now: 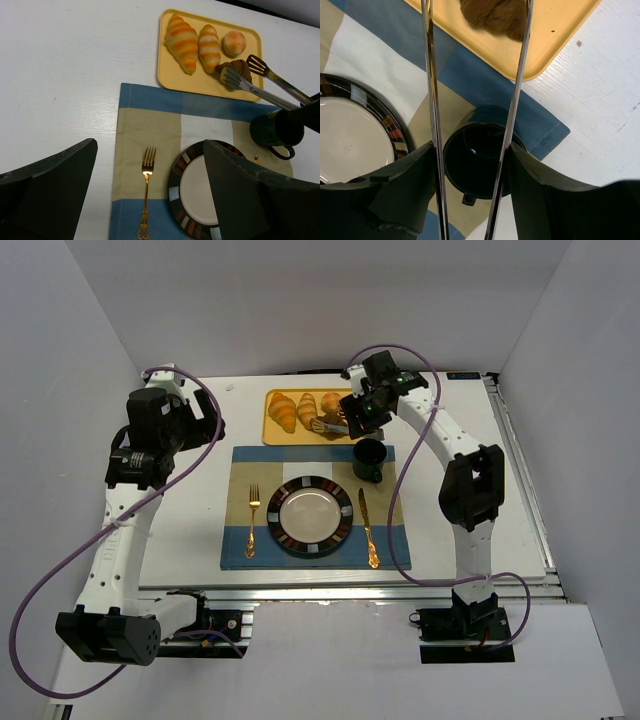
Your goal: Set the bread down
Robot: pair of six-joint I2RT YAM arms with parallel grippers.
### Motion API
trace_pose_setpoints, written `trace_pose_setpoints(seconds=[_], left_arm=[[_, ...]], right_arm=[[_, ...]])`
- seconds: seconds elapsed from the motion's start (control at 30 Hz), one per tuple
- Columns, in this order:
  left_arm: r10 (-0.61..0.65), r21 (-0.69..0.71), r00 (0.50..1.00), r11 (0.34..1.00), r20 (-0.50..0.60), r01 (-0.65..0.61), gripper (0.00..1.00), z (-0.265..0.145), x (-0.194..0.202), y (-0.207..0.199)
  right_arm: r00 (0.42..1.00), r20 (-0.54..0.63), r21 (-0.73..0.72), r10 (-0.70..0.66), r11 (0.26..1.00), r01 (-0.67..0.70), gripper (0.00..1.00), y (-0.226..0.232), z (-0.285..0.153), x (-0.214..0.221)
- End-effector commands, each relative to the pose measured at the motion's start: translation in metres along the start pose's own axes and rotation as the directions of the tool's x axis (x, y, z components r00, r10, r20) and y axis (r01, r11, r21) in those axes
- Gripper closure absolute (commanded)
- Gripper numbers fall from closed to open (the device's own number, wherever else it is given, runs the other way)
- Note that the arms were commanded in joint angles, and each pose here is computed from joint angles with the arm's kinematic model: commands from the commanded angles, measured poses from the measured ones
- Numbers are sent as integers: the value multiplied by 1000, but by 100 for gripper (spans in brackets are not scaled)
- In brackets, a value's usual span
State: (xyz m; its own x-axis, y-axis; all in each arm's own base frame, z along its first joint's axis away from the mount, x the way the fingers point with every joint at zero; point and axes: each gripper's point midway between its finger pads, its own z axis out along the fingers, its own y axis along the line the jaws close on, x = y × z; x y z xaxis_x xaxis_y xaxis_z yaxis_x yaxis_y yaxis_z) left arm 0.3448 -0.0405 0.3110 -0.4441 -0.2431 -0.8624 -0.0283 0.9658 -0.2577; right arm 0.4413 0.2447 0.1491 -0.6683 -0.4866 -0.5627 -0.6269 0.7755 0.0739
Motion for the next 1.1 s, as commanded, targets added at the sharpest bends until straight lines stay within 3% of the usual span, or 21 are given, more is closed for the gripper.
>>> trace_pose_setpoints(seconds=[0.0,0.2,0.43,0.53,0.77,0.87,1.07], left_arm=[[17,-5,1000,1000,2,-17,2,-4,1,1],[18,-4,1000,1000,0,-18,2,-3,2,1],[21,-7,1000,1000,1,-21,2,-5,2,1],[21,-5,1000,1000,5,-21,2,-6,1,1],[35,-3,999,999,-6,-35,2,-13,2,0],[39,-3,999,999,-10,-39,2,-20,5,0],[19,8,999,1000,36,-20,2,-32,-2,-3]], right_arm=[[999,7,-23,-35,999,35,37,3,6,0],[999,-25,-35,-28,999,27,44,5,13,9],[999,-35,13,-24,1000,24,64,-2,10,11],[1000,-2,59,-18,998,18,66,-6,-4,-1],[980,201,148,5,988,-35,68,-2,-82,-54],[967,253,144,-1,989,-37,68,18,-103,-57],[976,215,69,21,997,-37,68,69,-119,-20]])
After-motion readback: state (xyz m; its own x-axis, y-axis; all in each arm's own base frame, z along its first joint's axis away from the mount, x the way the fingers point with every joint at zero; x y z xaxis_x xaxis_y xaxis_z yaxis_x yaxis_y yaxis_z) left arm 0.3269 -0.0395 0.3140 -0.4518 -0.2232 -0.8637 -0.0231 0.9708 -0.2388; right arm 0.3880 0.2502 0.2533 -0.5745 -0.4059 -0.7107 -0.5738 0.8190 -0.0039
